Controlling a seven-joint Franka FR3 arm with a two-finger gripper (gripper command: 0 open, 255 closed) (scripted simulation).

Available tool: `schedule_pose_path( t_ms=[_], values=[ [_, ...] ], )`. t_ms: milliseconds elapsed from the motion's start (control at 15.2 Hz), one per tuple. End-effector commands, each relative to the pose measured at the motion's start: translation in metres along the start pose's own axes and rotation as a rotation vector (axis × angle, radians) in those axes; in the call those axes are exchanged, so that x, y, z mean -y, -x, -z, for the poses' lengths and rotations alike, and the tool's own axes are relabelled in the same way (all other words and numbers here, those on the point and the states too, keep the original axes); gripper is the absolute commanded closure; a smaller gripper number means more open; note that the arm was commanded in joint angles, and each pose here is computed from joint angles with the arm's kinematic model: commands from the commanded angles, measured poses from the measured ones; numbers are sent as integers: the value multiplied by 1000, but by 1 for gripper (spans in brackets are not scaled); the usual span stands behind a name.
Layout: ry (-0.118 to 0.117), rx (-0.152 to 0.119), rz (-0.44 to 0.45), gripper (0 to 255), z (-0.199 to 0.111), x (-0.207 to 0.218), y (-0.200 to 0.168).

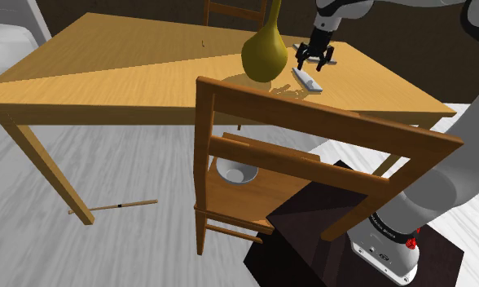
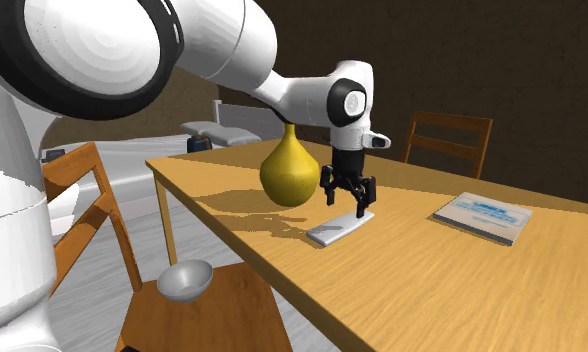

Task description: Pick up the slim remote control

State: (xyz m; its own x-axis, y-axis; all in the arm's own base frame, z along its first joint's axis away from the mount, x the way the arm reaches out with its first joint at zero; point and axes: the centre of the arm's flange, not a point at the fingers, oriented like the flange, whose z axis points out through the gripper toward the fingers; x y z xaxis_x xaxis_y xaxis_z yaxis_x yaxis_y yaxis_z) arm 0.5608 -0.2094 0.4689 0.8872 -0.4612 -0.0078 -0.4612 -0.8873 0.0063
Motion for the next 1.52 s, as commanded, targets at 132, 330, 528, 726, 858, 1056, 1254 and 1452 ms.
schedule_pose_path(
  t_ms=[132, 330, 528, 726, 858, 1056, 1254, 1452],
  values=[
    [2, 0, -6, 0, -21, -1, -3],
    [2, 0, -6, 0, -36, -1, -3],
    [2, 0, -6, 255, -40, -1, -3],
    [2, 0, -6, 255, -40, 0, -3],
    [2, 0, -6, 255, -40, -1, -3],
    [2, 0, -6, 255, -40, 0, -3],
    [2, 0, -6, 255, -29, -1, -3],
    [2, 0, -6, 255, -13, -1, -3]
  ],
)
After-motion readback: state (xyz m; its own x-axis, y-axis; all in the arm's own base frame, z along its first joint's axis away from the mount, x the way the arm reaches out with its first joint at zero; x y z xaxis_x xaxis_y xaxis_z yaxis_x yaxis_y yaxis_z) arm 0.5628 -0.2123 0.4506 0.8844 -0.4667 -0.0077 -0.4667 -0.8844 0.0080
